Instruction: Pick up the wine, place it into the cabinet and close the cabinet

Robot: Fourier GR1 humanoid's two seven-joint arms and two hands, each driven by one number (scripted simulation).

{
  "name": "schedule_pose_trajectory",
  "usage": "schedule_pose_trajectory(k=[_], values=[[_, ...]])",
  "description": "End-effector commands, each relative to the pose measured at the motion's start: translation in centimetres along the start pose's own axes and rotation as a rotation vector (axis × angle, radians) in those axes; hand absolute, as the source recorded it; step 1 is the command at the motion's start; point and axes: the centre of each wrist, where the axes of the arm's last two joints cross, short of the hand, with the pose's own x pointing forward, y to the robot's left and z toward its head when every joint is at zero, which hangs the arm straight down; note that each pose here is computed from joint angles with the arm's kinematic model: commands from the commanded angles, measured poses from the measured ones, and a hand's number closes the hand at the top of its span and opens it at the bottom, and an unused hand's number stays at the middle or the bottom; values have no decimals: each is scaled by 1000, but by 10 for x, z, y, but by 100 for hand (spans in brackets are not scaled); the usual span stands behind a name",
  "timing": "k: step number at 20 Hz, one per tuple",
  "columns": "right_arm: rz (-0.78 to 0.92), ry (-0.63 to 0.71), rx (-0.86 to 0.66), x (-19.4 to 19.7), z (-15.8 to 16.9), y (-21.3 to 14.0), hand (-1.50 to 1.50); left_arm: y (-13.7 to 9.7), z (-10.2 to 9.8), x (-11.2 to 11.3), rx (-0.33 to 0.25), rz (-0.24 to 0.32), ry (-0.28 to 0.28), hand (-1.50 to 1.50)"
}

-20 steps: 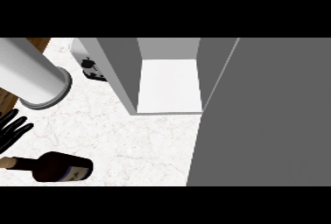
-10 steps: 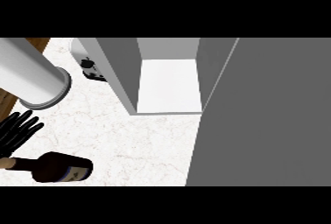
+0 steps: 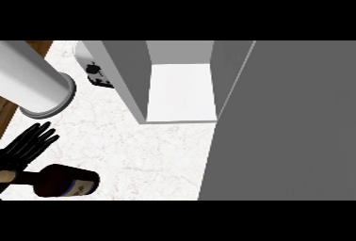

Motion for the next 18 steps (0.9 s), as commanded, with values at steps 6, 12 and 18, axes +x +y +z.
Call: schedule_pose_trajectory(k=[6, 12, 18], values=[[29, -94, -36, 29, 22, -5, -150, 15, -12, -19, -15, -23, -7, -150], [24, -95, -26, 35, 27, -8, -150, -4, -6, -56, -74, 73, 30, -150], [53, -95, -30, 29, 27, -8, -150, 5, -18, -67, -96, 123, 81, -150]])
